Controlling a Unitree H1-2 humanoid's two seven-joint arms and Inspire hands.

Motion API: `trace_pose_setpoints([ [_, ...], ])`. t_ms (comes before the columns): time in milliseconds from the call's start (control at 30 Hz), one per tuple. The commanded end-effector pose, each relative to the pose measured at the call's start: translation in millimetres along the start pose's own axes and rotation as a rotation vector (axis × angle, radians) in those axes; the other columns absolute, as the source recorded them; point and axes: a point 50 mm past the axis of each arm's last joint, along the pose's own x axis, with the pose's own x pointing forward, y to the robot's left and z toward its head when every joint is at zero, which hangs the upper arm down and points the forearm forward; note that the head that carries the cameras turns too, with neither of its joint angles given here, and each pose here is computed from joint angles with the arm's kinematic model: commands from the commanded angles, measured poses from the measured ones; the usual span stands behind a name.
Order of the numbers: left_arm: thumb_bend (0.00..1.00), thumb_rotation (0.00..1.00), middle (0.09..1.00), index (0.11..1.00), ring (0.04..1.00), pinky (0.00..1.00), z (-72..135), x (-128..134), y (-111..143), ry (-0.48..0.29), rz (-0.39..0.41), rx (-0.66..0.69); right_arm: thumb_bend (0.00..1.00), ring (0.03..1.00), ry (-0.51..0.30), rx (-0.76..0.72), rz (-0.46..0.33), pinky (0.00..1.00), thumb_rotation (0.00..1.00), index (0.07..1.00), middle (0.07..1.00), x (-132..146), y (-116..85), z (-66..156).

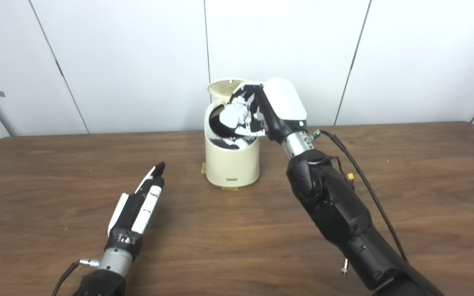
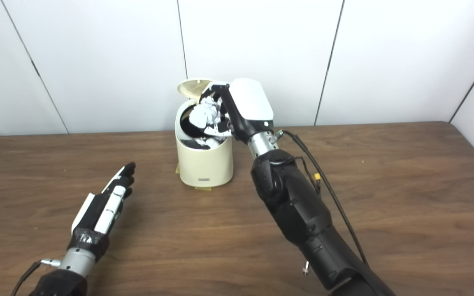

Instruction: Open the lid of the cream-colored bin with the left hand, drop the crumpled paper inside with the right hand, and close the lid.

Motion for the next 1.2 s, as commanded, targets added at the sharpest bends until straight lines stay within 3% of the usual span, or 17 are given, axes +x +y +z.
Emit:
trace_pose_setpoints([
  [0, 0.57, 0.90, 0.995, 1.000, 1.000, 1.00, 20, 5, 2, -0.081, 0.016, 0.018, 0.49, 0.389, -0.068, -0.018, -0.074, 0.32, 0.00, 0.520, 0.516, 17, -19, 10],
  [267, 0.56, 0.90, 0.994, 1.000, 1.000, 1.00, 22, 4, -4, -0.084, 0.014, 0.011, 0.49, 0.395, -0.040, -0.030, -0.052, 0.42, 0.00, 0.573, 0.499, 14, -20, 8],
  [467, 0.55, 0.91, 0.996, 1.000, 1.000, 1.00, 25, 2, -6, -0.092, 0.005, 0.022, 0.49, 0.408, -0.033, -0.034, -0.039, 0.34, 0.00, 0.573, 0.526, 9, -21, 2],
  [500, 0.55, 0.90, 0.997, 1.000, 1.000, 1.00, 25, 1, -6, -0.092, 0.006, 0.026, 0.49, 0.439, -0.034, -0.042, -0.036, 0.33, 0.00, 0.550, 0.563, 8, -21, 1],
  [600, 0.56, 0.90, 0.999, 1.000, 1.000, 1.00, 26, 1, -7, -0.091, 0.007, 0.035, 0.51, 0.583, -0.017, -0.059, -0.017, 0.44, 0.10, 0.503, 0.696, 7, -19, -1],
  [667, 0.56, 0.91, 0.989, 0.999, 1.000, 1.00, 27, 2, -7, -0.092, 0.008, 0.039, 0.77, 0.622, -0.014, -0.057, -0.014, 0.48, 0.03, 0.641, 0.713, 6, -19, 0],
  [733, 0.56, 0.90, 0.976, 0.997, 0.999, 1.00, 26, 3, -8, -0.093, 0.006, 0.041, 0.84, 0.603, -0.020, -0.053, -0.016, 0.49, 0.01, 0.646, 0.699, 6, -18, 1],
  [867, 0.56, 0.89, 0.977, 0.988, 0.996, 1.00, 25, 5, -10, -0.098, 0.002, 0.030, 0.90, 0.589, -0.020, -0.052, -0.012, 0.47, 0.00, 0.645, 0.697, 8, -19, 2],
  [1033, 0.57, 0.88, 0.985, 0.986, 1.000, 1.00, 23, 5, -11, -0.105, 0.003, 0.027, 0.91, 0.528, -0.020, -0.069, -0.015, 0.38, 0.00, 0.663, 0.702, 9, -20, 3],
  [1167, 0.58, 0.86, 0.984, 0.991, 1.000, 1.00, 24, 5, -12, -0.112, 0.000, 0.027, 0.89, 0.530, -0.003, -0.076, 0.002, 0.38, 0.02, 0.676, 0.712, 8, -20, 2],
])
